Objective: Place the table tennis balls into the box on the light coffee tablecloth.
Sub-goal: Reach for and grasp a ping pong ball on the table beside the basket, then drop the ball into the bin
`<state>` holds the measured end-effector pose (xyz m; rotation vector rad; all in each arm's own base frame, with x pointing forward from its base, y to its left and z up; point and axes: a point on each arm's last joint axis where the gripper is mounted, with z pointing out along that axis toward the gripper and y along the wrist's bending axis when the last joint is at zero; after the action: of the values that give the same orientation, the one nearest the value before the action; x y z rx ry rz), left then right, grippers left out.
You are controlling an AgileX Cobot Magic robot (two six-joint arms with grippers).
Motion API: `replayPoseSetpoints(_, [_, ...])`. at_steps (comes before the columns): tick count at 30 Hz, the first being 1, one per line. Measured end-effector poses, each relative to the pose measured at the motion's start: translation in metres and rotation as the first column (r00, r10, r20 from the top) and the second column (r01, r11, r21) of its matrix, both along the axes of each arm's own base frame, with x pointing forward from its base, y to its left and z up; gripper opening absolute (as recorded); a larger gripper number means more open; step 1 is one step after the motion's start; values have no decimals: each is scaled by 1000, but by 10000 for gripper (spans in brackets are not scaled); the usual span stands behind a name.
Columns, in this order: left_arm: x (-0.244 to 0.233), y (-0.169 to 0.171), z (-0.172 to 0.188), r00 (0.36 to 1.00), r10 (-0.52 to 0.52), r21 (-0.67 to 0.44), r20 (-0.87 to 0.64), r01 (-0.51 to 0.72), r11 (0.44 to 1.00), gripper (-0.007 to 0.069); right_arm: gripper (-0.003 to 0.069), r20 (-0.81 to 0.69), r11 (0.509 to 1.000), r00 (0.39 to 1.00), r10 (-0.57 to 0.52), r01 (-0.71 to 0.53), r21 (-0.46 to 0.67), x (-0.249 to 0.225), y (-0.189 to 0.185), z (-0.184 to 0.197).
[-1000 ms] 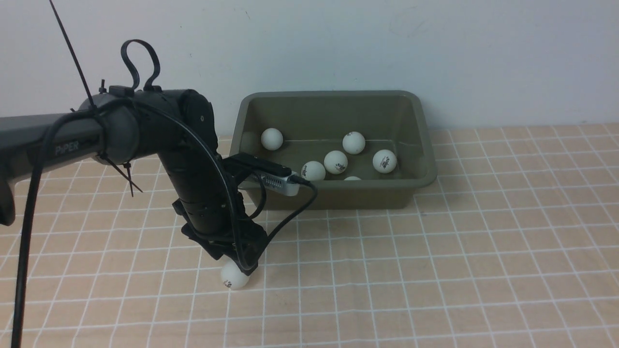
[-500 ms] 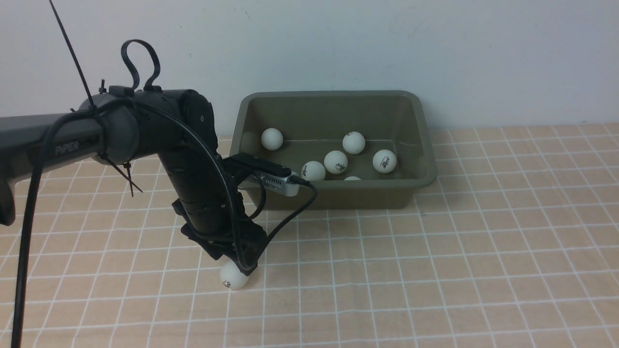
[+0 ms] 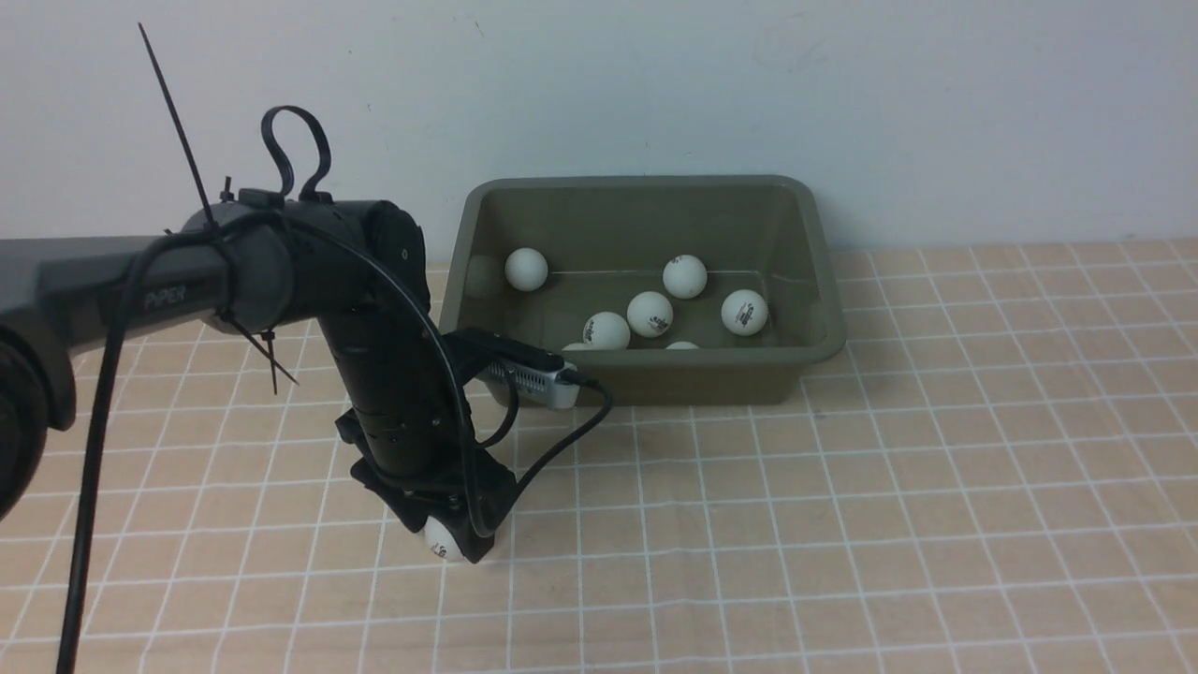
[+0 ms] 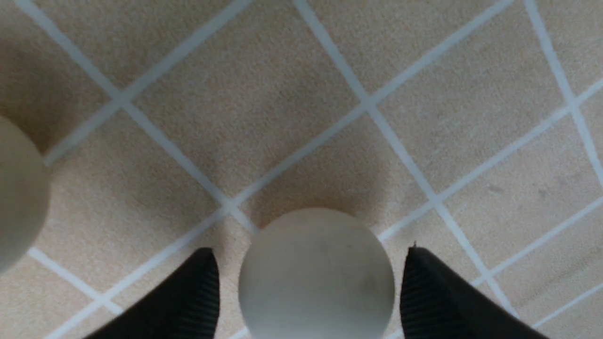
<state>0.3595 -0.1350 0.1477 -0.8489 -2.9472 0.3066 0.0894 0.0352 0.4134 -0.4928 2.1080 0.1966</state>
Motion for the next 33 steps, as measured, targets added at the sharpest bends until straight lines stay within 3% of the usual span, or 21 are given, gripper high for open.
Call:
replayPoseSetpoints(5, [0, 0, -3, 1000, 0, 2, -7, 0, 1000, 397, -18, 1, 1000, 1000, 0, 0, 0, 0, 0, 0])
replayPoseSetpoints(8, [0, 0, -3, 1000, -1, 3, -11, 1, 1000, 319, -18, 1, 1000, 1000, 0, 0, 0, 0, 0, 0])
replayPoseSetpoints(15, [1, -1, 11, 997, -24, 7, -70, 25, 1000, 319, -18, 2, 1000, 1000, 0, 0, 1, 0, 0, 0])
replayPoseSetpoints(27, [39, -21, 114, 968, -3, -167, 250, 47, 985, 319, -18, 6, 1000, 1000, -1, 1, 2, 0, 0, 0])
replayPoseSetpoints(33, [58, -25, 128, 906, 61, -216, 420, 35, 976, 319, -18, 5, 1000, 1000, -2, 2, 4, 0, 0, 0])
